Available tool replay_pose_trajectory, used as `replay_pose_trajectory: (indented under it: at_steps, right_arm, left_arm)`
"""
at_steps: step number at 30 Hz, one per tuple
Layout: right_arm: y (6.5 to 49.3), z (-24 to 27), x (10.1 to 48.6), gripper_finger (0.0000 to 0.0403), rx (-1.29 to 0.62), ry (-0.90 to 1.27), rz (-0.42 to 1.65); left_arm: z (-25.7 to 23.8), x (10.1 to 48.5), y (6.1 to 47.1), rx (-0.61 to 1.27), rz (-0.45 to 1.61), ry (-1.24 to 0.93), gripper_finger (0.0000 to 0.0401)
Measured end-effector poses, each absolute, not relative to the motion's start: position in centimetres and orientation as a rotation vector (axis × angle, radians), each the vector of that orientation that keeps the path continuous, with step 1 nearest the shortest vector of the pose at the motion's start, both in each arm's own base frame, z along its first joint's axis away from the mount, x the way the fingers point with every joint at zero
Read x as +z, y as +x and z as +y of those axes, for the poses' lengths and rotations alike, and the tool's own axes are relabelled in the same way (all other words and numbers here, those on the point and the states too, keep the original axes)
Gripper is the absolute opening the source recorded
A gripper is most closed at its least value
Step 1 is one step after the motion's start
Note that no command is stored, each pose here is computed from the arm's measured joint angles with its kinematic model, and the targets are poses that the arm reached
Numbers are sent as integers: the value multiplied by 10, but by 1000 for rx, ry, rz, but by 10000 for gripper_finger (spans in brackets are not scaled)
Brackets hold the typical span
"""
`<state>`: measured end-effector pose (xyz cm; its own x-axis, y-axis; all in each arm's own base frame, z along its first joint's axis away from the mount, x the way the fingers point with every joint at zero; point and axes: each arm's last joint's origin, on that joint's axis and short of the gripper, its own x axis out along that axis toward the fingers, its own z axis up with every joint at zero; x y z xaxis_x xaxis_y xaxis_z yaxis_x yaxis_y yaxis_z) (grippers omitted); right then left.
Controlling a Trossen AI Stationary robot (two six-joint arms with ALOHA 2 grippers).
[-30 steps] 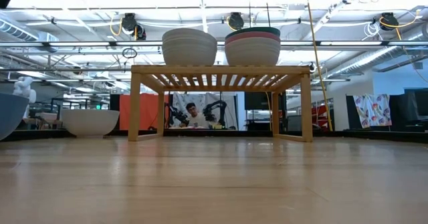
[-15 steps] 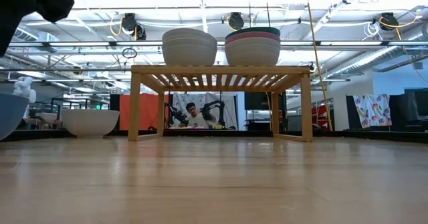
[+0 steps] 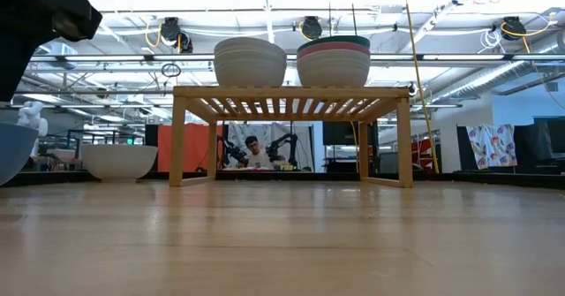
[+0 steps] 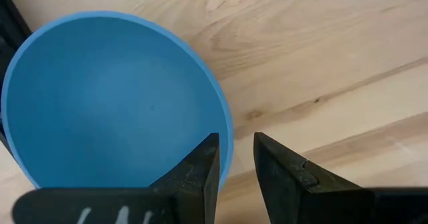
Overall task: Place and stack bowls onto a shelf
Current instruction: Stack the blue bowl on top of the white bowl on the shelf
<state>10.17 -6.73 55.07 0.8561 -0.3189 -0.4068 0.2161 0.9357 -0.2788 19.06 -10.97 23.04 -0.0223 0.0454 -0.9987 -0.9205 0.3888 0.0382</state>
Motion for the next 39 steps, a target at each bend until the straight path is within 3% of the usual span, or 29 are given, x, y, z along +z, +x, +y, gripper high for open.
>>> replay_pose_trajectory:
  at_steps: [18, 26, 39]
  right_arm:
    - [102, -67, 551, 0, -283, -228, 465]
    - [102, -67, 551, 0, -284, -228, 465]
    - [102, -67, 551, 0, -283, -228, 465]
  left_arm:
    - [-108, 204, 186, 1108, 1407, -883, 99]
    - [-110, 183, 189, 1014, 1374, -959, 99]
    - [-104, 170, 178, 1031, 1442, -872, 99]
